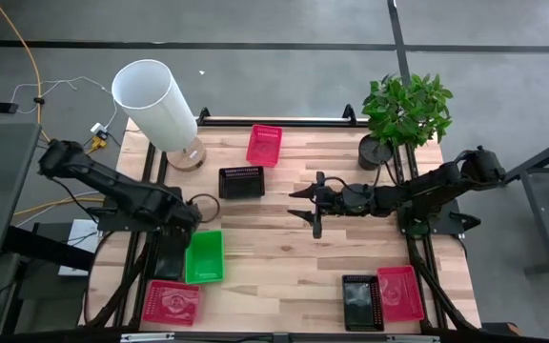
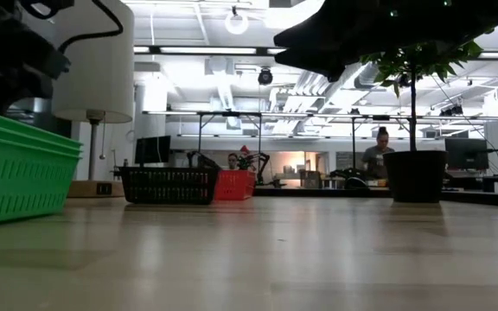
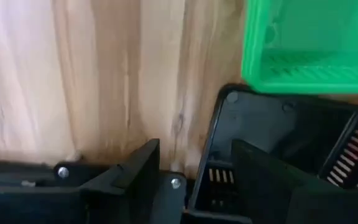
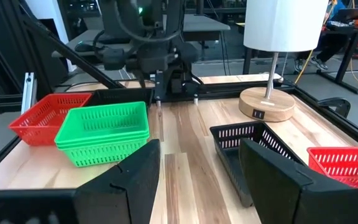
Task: Stack baskets by color
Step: Stack the left black bin on top of the top black bin
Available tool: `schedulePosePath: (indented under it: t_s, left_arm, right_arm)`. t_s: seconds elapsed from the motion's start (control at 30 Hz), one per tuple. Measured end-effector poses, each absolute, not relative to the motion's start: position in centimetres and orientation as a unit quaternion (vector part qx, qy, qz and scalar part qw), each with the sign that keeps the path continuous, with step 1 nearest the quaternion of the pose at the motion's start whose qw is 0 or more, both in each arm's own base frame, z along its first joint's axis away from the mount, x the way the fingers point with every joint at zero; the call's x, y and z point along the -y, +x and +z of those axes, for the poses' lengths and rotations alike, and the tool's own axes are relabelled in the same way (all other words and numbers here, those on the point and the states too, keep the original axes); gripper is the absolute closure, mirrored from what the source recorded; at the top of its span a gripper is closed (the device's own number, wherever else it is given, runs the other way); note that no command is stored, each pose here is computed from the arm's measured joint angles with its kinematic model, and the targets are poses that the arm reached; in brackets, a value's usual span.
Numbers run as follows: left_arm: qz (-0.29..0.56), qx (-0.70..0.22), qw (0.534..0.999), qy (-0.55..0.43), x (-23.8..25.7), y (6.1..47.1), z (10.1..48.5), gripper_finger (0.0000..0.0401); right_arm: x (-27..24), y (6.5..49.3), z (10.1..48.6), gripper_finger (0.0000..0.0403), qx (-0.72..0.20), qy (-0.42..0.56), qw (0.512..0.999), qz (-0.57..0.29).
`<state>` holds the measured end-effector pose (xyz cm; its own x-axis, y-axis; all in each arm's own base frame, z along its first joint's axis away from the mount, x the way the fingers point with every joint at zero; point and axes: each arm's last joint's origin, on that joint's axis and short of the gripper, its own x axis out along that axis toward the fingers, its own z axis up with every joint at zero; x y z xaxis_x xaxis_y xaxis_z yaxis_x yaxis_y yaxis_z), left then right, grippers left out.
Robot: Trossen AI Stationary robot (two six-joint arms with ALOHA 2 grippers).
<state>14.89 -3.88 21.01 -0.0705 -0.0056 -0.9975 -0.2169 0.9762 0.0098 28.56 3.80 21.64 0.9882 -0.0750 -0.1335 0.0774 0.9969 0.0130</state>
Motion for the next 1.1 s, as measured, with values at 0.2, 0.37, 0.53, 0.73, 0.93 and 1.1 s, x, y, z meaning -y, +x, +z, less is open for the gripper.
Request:
schedulePosePath:
  t_s: [0.2,0.37,0.53,0.73,0.93,1.1]
  left_arm:
    - [0.046,-0.726,0.684,-0.058,4.9,15.7,20.3,0.0215]
    - [0.036,-0.74,0.671,-0.039,5.6,15.7,19.6,0.0215]
    - [0.043,-0.764,0.643,-0.02,5.9,15.2,17.9,0.0215]
    - [0.051,-0.768,0.638,-0.02,5.9,15.3,17.1,0.0217]
    - [0.045,-0.764,0.643,-0.019,6.0,15.5,17.0,0.027]
    - [0.037,-0.765,0.643,-0.014,6.0,15.4,17.0,0.0361]
  right_arm:
    - [-3.8,28.5,21.5,0.0195,-0.074,0.008,0.996,-0.038]
    - [-3.8,28.5,21.4,0.0195,-0.077,0.009,0.996,-0.039]
    - [-3.8,28.5,21.3,0.0195,-0.082,0.01,0.996,-0.039]
    - [-3.8,28.5,21.3,0.0195,-0.084,0.01,0.996,-0.039]
    - [-3.8,28.5,21.3,0.0195,-0.085,0.009,0.996,-0.039]
    - [-3.8,28.5,21.3,0.0195,-0.085,0.009,0.996,-0.039]
